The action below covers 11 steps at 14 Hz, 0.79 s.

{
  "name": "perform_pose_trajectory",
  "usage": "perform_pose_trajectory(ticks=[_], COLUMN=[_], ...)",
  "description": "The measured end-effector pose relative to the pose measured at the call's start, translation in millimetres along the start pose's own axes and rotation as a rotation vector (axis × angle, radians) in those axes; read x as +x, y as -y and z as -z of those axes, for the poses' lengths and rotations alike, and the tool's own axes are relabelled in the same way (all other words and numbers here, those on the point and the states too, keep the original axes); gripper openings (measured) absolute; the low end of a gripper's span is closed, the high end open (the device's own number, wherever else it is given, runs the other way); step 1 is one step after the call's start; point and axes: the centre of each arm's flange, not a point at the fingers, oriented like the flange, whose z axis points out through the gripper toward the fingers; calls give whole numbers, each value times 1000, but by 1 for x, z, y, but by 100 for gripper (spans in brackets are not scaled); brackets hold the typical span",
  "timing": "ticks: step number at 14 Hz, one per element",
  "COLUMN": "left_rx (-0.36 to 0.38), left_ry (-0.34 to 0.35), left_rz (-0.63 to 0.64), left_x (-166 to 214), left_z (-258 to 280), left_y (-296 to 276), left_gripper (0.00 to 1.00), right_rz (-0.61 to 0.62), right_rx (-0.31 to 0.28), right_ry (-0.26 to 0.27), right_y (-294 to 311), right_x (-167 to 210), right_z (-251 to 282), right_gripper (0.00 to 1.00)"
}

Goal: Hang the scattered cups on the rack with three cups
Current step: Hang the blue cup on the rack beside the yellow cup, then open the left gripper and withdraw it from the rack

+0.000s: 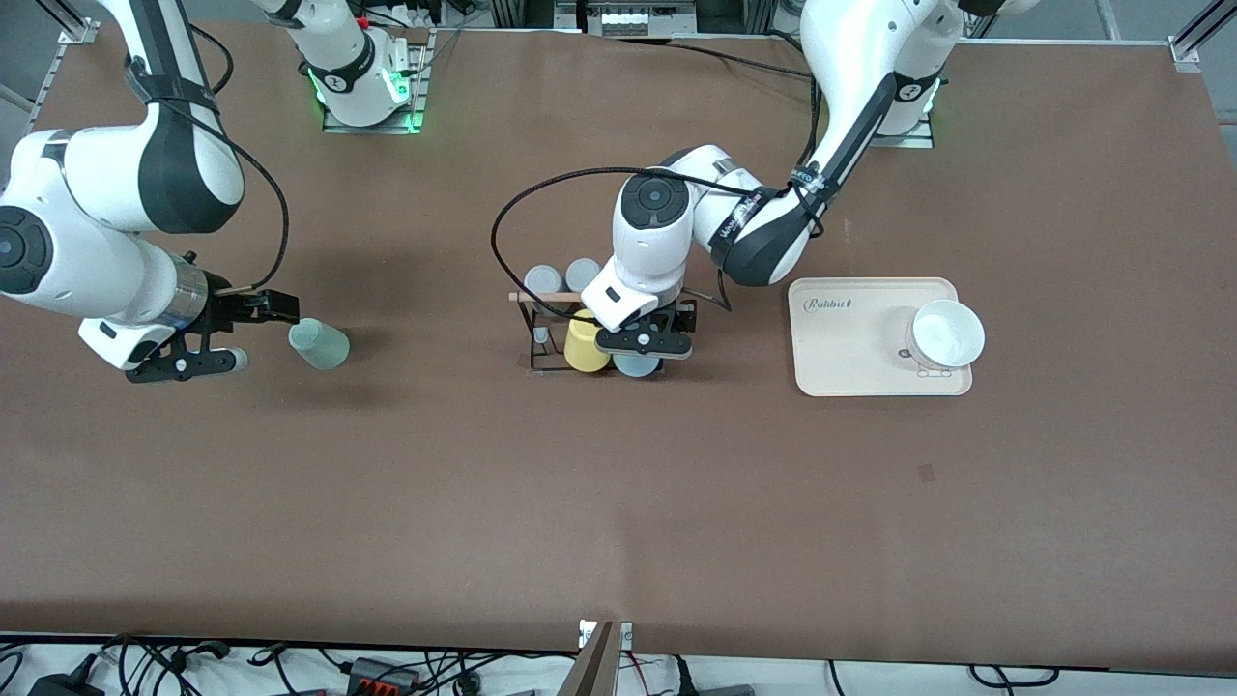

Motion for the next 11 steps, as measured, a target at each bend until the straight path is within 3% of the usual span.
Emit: perform_pose_trajectory(ticks=[3, 6, 11], left_rx=[16, 58, 142], left_ry=[-3, -6, 37], left_rz=[20, 43, 2], left_x=[10, 26, 58], left_z=[31, 97, 211], left_y=[10, 50, 195], left_gripper=[100, 100, 100], right_rz=[-35, -72, -154], right_rx=[-1, -1, 1], right_ry=[-13, -27, -49], right_y=[-2, -2, -14], right_x=[-2, -4, -2], right_z=[-31, -51, -84], right_gripper=[100, 100, 100])
